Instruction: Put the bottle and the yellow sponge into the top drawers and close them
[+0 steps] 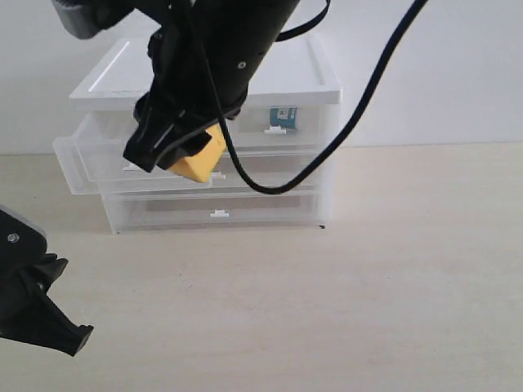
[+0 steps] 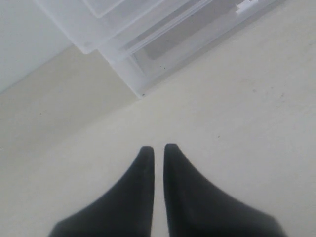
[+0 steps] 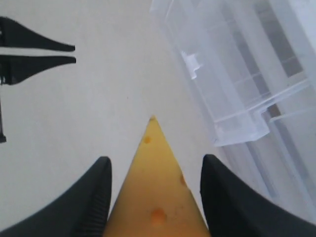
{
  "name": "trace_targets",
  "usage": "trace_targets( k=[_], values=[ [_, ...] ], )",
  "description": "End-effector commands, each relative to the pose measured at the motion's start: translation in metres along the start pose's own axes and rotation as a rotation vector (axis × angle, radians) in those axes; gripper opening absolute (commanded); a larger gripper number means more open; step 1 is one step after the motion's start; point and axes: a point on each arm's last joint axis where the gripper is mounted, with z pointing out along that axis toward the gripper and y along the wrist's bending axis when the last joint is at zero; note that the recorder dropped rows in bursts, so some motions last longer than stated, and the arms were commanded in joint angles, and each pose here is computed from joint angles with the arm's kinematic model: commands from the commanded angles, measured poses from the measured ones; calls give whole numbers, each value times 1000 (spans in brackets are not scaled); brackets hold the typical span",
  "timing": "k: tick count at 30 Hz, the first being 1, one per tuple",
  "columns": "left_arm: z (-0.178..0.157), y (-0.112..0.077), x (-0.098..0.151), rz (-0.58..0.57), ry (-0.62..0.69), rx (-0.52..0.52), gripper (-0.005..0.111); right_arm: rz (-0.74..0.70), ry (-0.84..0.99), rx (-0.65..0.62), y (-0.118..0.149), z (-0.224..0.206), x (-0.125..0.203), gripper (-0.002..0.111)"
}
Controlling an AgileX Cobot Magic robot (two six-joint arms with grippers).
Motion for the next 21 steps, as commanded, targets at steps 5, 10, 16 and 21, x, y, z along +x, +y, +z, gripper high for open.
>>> trace_targets(
  k=[5,10,16,21],
  values=[
    [-2,0,1,-9,3,13,4,-3,-102,68,-14,-7,-19,0],
    [-2,-1,1,-7,5,21,4,3,-129,94,-23,5,-25,0],
    [-2,-1,2,-9,6,23,4,20,-131,113,-38,24,-27,0],
    [-2,-1,1,-8,5,21,4,21,-147,124,-47,34,-32,0]
  ],
)
